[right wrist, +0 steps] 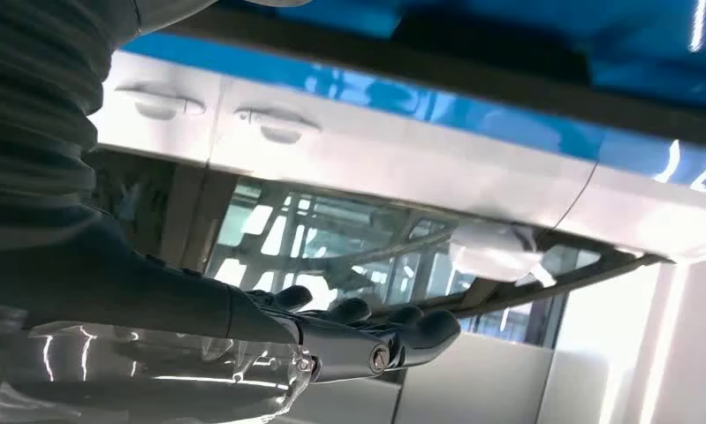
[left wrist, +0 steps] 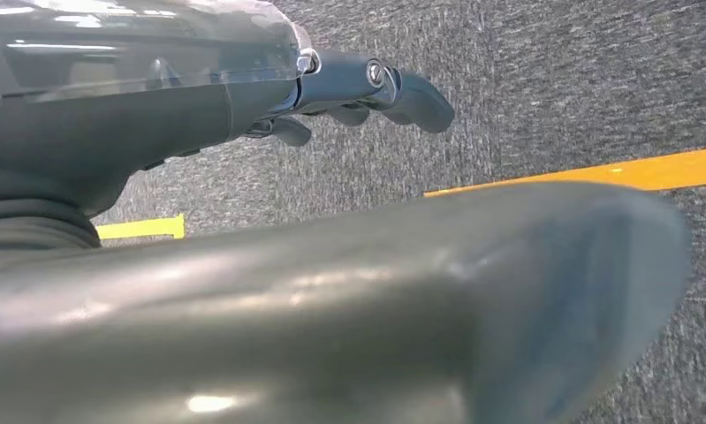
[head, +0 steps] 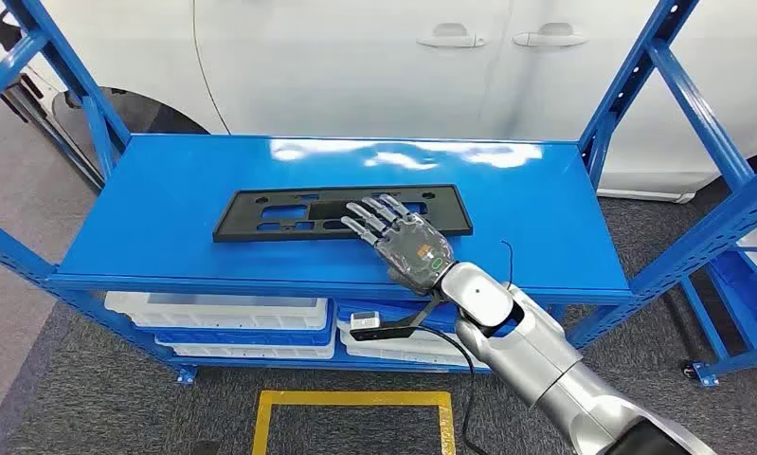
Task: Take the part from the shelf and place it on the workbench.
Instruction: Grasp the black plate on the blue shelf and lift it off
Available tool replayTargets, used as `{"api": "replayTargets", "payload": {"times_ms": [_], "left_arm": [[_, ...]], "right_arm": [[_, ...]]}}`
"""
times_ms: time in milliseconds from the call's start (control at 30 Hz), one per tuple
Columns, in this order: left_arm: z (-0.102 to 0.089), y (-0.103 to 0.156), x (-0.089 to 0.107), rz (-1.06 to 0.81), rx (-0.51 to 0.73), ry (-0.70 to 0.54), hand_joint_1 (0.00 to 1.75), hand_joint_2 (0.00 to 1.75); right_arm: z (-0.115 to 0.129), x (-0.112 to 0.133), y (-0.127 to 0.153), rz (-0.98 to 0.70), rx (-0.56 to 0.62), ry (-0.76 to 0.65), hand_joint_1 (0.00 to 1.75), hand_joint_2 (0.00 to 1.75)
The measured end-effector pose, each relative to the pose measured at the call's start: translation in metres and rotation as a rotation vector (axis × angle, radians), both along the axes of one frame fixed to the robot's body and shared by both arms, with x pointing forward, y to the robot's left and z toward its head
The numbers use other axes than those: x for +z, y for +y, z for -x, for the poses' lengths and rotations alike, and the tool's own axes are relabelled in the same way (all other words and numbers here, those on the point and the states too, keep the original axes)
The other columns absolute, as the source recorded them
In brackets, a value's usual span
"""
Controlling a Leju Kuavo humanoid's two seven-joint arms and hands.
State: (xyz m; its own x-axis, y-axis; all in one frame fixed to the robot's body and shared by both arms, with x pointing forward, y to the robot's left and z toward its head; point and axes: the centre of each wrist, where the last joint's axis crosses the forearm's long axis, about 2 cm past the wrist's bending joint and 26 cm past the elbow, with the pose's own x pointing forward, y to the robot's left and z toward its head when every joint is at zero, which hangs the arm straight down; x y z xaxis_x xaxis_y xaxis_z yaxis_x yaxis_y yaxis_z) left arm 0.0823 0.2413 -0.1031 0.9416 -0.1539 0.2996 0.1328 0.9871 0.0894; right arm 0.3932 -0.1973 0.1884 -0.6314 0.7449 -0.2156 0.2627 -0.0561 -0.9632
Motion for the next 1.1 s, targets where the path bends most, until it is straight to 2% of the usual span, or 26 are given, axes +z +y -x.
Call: {"api": "replayTargets", "payload": {"times_ms": [233,433,1100], "left_arm": [[0.0,0.0,0.0,-0.001,-0.004,0.002,0.0,0.0],[-0.002,0.0,0.0,-0.004,-0.021,0.003,0.0,0.0],[-0.01,0.0,0.002,-0.011,-0.043,-0.006,0.0,0.0]], "right_arm": [[-0.01,-0.004,0.017,0.024,-0.042,0.021,0.0,1.75],[-0.03,0.008,0.026,0.049,-0.101,0.047,0.0,1.75],[-0.06,0.02,0.028,0.168,-0.318,0.177,0.0,1.75]]}}
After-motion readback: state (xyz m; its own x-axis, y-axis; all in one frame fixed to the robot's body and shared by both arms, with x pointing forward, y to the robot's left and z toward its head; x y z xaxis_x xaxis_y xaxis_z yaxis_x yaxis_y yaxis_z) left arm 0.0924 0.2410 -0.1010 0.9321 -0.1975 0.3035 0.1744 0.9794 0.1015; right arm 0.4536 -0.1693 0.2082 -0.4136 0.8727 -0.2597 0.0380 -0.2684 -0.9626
